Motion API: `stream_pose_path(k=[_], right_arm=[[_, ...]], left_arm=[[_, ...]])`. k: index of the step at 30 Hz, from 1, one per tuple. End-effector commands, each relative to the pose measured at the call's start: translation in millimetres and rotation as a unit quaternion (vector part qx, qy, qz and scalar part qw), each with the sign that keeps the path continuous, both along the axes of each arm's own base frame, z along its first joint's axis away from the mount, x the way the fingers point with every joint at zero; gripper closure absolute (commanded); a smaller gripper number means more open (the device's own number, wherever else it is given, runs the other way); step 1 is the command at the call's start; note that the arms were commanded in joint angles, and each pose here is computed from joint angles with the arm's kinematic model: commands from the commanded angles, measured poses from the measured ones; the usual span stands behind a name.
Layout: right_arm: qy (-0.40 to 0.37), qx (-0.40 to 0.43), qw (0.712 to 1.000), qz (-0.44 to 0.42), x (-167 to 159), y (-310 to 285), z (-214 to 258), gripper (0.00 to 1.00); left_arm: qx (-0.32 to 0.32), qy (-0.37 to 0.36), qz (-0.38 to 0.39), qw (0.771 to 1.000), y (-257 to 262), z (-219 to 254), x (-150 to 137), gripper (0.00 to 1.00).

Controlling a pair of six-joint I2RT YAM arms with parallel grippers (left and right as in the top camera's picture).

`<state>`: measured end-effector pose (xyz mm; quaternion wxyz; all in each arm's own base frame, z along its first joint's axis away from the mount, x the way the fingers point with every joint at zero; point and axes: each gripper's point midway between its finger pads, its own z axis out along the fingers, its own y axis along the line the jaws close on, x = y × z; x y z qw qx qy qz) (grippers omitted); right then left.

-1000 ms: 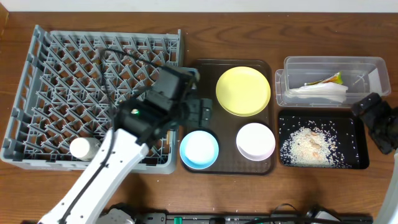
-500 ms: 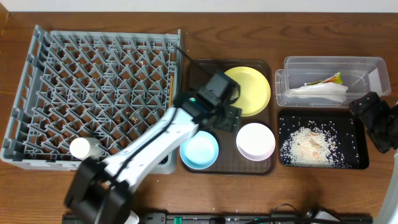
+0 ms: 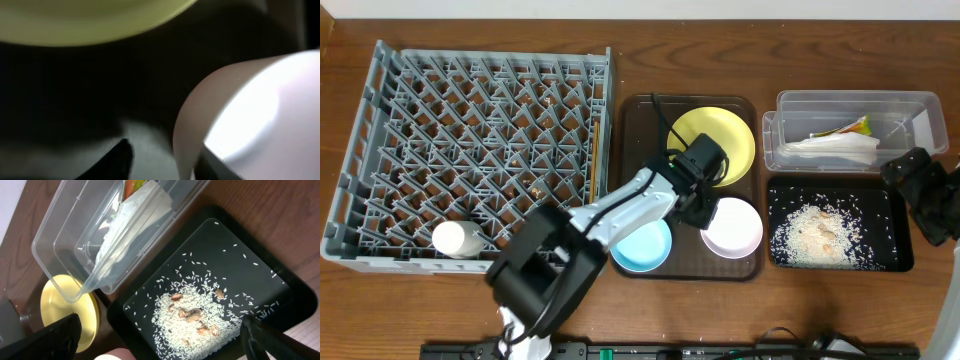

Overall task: Sort waste into correct bins and load items into the dishwasher
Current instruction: 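Grasp the pink bowl rim with the left gripper, then carry the pink bowl to the rack's back row and release it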

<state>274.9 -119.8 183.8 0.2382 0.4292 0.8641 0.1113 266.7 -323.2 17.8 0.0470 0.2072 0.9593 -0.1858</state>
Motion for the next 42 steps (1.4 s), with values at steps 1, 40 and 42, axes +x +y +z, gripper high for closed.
stream_pose_path(k=[1, 40, 42], right_arm=[[-0.006, -0.003, 1.000, 0.005, -0.4, 0.6, 3.4, 0.01], [-0.006, -0.003, 1.000, 0.005, -0.4, 0.6, 3.4, 0.01], [-0.006, -0.003, 1.000, 0.005, -0.4, 0.5, 3.5, 0.01]], left_arm=[[-0.020, 0.020, -0.011, 1.000, -9.4, -4.0, -3.2, 0.69], [0.537, -0.429, 0.294, 0.664, 333.5, 233.9, 186.6, 0.93], [0.543, -0.424, 0.294, 0.663, 336.6, 219.4, 195.8, 0.93]])
